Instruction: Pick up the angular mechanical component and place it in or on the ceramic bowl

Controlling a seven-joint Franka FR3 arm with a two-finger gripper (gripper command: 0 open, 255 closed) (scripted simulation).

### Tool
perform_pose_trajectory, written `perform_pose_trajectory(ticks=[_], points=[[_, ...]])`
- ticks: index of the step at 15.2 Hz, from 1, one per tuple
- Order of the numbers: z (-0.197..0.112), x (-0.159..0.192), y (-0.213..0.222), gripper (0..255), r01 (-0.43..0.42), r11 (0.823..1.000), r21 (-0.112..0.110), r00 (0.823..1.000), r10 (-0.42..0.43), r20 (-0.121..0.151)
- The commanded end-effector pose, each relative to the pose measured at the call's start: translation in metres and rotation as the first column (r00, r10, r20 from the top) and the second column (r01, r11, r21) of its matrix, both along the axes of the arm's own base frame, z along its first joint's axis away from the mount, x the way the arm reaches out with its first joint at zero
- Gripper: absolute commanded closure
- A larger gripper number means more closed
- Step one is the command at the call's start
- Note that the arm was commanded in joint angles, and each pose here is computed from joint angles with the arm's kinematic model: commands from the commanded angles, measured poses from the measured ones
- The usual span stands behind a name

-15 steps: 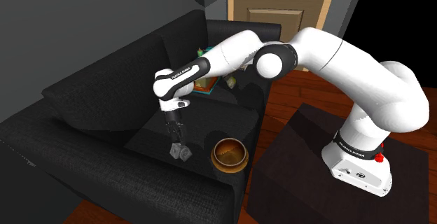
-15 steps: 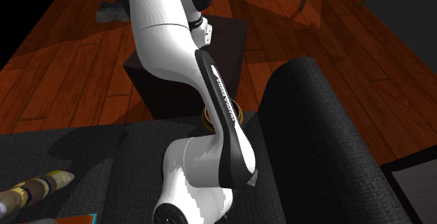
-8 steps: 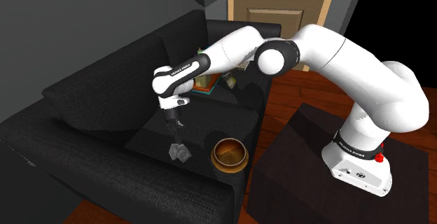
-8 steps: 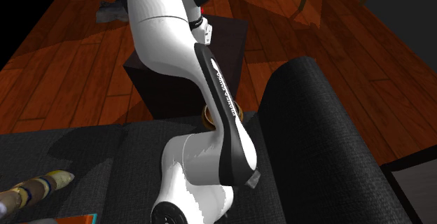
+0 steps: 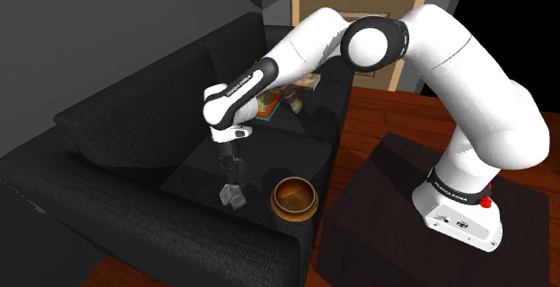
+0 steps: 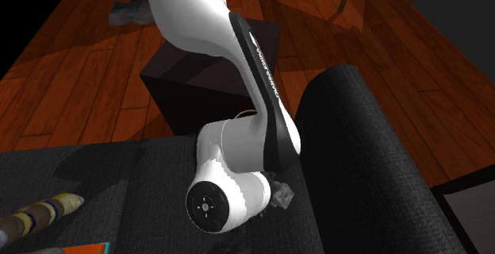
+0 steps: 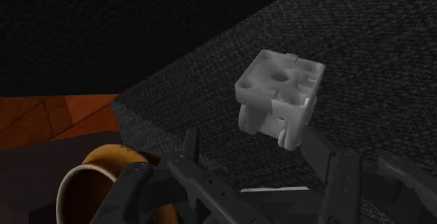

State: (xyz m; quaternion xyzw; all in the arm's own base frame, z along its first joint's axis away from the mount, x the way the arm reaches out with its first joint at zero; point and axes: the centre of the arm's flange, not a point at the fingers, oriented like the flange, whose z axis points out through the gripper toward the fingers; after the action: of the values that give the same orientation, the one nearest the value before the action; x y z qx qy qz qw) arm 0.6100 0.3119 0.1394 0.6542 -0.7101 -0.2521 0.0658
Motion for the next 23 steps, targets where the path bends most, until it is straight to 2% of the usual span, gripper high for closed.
perform_pose_trajectory(ticks=[1,2,9,17,18,23], points=[[0.009,-0.063,-0.007,0,0.238,0.971,0.017,0.898,-0.227,0.377],[0.008,-0.076,-0.006,0,0.273,0.962,0.021,0.869,-0.256,0.422],[-0.030,-0.073,0.006,0,0.273,0.962,0.021,0.869,-0.256,0.422],[-0.030,-0.073,0.006,0,0.273,0.962,0.021,0.869,-0.256,0.422],[-0.030,-0.073,0.006,255,0.273,0.962,0.021,0.869,-0.256,0.422],[-0.030,-0.073,0.006,255,0.273,0.962,0.021,0.869,-0.256,0.422]])
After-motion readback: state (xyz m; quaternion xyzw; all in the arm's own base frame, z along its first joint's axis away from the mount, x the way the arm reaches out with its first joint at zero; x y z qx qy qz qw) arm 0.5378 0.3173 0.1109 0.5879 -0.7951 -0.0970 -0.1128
